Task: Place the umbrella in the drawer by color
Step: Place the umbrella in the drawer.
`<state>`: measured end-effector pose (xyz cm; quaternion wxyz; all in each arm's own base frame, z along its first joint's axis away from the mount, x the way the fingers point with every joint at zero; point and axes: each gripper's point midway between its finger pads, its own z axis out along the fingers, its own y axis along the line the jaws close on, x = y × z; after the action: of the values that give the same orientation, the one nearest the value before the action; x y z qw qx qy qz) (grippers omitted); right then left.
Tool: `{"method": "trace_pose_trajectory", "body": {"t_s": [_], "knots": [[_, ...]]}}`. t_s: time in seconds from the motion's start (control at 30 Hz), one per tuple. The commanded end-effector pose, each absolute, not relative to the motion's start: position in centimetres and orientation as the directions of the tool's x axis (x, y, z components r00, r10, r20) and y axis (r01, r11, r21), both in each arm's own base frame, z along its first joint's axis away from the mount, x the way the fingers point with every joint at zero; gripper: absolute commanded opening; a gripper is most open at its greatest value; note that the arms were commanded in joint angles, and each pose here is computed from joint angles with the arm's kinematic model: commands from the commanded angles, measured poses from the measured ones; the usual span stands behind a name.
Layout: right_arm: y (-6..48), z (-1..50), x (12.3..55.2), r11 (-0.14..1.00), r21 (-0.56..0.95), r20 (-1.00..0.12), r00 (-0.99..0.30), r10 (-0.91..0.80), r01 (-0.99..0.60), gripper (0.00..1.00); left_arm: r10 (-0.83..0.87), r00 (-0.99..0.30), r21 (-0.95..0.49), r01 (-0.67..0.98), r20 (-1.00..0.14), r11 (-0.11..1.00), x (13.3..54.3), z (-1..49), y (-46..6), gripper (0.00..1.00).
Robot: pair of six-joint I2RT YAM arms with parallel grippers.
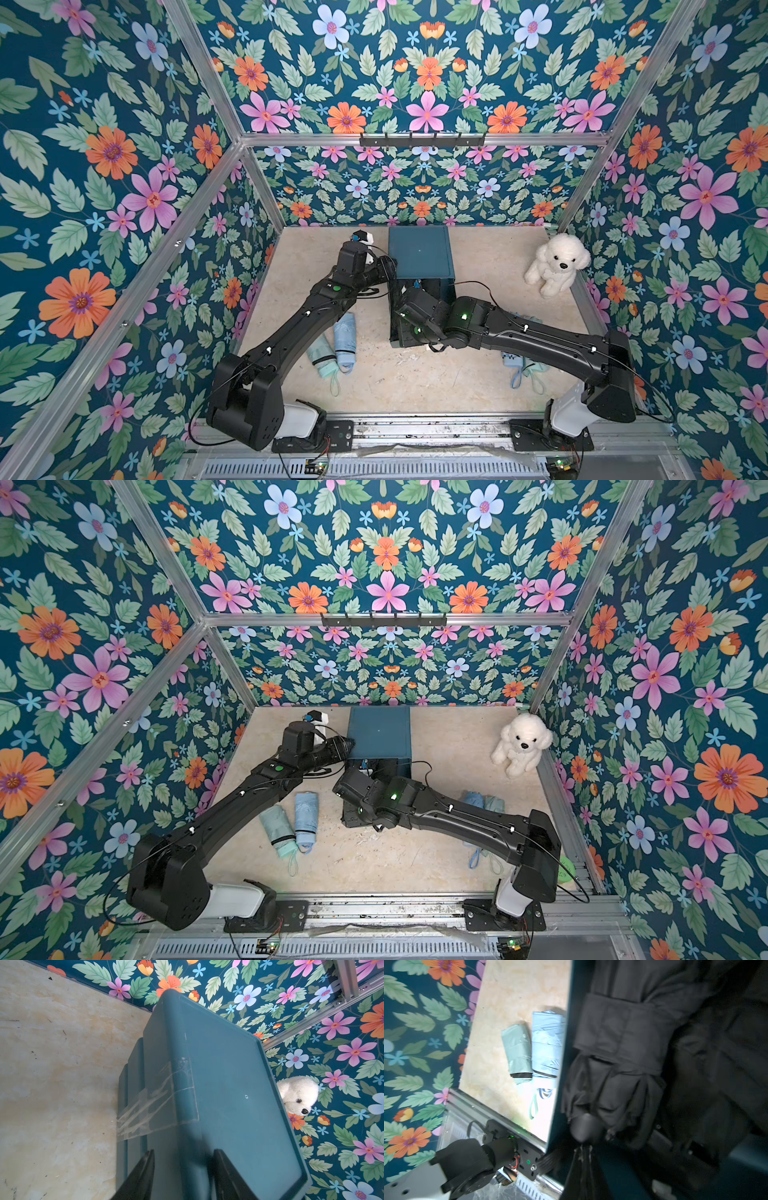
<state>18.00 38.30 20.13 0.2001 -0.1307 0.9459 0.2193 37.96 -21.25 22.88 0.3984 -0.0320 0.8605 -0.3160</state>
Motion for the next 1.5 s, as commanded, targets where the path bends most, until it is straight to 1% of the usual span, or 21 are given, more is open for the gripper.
{"method": "trace_pose_trajectory", "body": {"t_s": [0.0, 0.1, 0.13, 0.23, 0.27, 0.33, 0.37, 0.43, 0.5, 0.57, 0.6, 0.63, 0.7, 0.77, 0.9, 0.97, 1.03, 1.13, 1.17, 1.33, 1.47], "knots": [[38.3, 20.6, 18.7, 0.863, 0.387, -0.447, -0.885, -0.132, -0.324, 0.04, -0.257, -0.738, -0.52, 0.147, -0.624, 0.841, 36.9, 20.4, -20.4, 0.53], [38.0, 21.8, 19.2, 0.862, 0.387, -0.473, -0.873, -0.12, -0.328, 0.05, -0.265, -0.731, -0.524, 0.147, -0.629, 0.839, 37.2, 20.9, -20.4, 0.58], [38.1, 22.6, 19.1, 0.858, 0.383, -0.492, -0.862, -0.123, -0.341, 0.08, -0.268, -0.729, -0.524, 0.143, -0.629, 0.84, 37.3, 20.9, -20.4, 0.59], [38.1, 25.1, 17.8, 0.838, 0.381, -0.56, -0.819, -0.126, -0.39, 0.26, -0.278, -0.725, -0.531, 0.141, -0.63, 0.836, 37.7, 21.3, -20.6, 0.61], [37.8, 25.4, 17.3, 0.834, 0.385, -0.573, -0.81, -0.12, -0.396, 0.3, -0.283, -0.723, -0.533, 0.138, -0.631, 0.835, 37.9, 21.4, -20.6, 0.62], [37.3, 25.6, 15.9, 0.817, 0.41, -0.592, -0.8, -0.1, -0.405, 0.42, -0.292, -0.716, -0.536, 0.135, -0.634, 0.833, 38.2, 21.6, -20.7, 0.64], [36.7, 25.1, 15.1, 0.817, 0.411, -0.604, -0.792, -0.089, -0.405, 0.45, -0.296, -0.713, -0.54, 0.136, -0.636, 0.831, 38.4, 21.8, -20.8, 0.66], [35.4, 24.1, 13.8, 0.819, 0.417, -0.617, -0.784, -0.064, -0.395, 0.47, -0.3, -0.71, -0.551, 0.148, -0.637, 0.821, 38.5, 22.0, -21.1, 0.66], [33.5, 22.8, 12.9, 0.83, 0.436, -0.63, -0.777, 0.006, -0.348, 0.5, -0.292, -0.708, -0.57, 0.188, -0.643, 0.8, 38.7, 22.6, -21.9, 0.67], [32.7, 22.7, 12.0, 0.799, 0.489, -0.664, -0.744, 0.081, -0.35, 0.53, -0.294, -0.697, -0.569, 0.198, -0.654, 0.798, 39.1, 23.2, -22.0, 0.68], [32.1, 22.7, 11.7, 0.784, 0.51, -0.689, -0.714, 0.127, -0.353, 0.61, -0.297, -0.693, -0.568, 0.195, -0.657, 0.8, 39.4, 23.3, -21.9, 0.69], [31.8, 22.7, 11.5, 0.763, 0.536, -0.691, -0.707, 0.152, -0.36, 0.63, -0.3, -0.689, -0.567, 0.194, -0.66, 0.8, 39.7, 23.4, -21.7, 0.7], [31.8, 22.4, 11.2, 0.722, 0.581, -0.677, -0.715, 0.174, -0.374, 0.64, -0.309, -0.686, -0.568, 0.185, -0.659, 0.802, 40.4, 23.4, -21.5, 0.7], [32.6, 22.0, 11.2, 0.701, 0.59, -0.669, -0.728, 0.148, -0.401, 0.64, -0.307, -0.692, -0.568, 0.18, -0.653, 0.803, 40.8, 23.0, -21.6, 0.68], [33.6, 20.7, 12.3, 0.721, 0.568, -0.662, -0.741, 0.114, -0.397, 0.61, -0.292, -0.723, -0.556, 0.151, -0.626, 0.818, 41.1, 21.0, -21.7, 0.6], [33.4, 20.5, 13.2, 0.735, 0.562, -0.665, -0.736, 0.128, -0.379, 0.59, -0.285, -0.737, -0.547, 0.135, -0.613, 0.826, 41.0, 20.0, -21.6, 0.58], [33.1, 20.3, 14.1, 0.744, 0.562, -0.663, -0.735, 0.144, -0.36, 0.55, -0.283, -0.746, -0.541, 0.121, -0.603, 0.832, 40.8, 19.2, -21.4, 0.56], [32.7, 19.7, 15.2, 0.748, 0.574, -0.645, -0.747, 0.163, -0.332, 0.44, -0.276, -0.751, -0.528, 0.112, -0.6, 0.842, 40.4, 18.5, -21.2, 0.55], [32.8, 19.6, 15.2, 0.743, 0.579, -0.641, -0.751, 0.162, -0.334, 0.42, -0.273, -0.753, -0.524, 0.11, -0.599, 0.845, 40.3, 18.3, -21.2, 0.55], [33.1, 19.1, 15.4, 0.751, 0.572, -0.635, -0.758, 0.151, -0.329, 0.39, -0.259, -0.761, -0.512, 0.11, -0.595, 0.852, 39.7, 17.9, -21.1, 0.53], [33.1, 18.7, 15.6, 0.751, 0.579, -0.627, -0.763, 0.16, -0.318, 0.42, -0.238, -0.765, -0.499, 0.122, -0.598, 0.858, 39.2, 17.7, -21.4, 0.52]]}}
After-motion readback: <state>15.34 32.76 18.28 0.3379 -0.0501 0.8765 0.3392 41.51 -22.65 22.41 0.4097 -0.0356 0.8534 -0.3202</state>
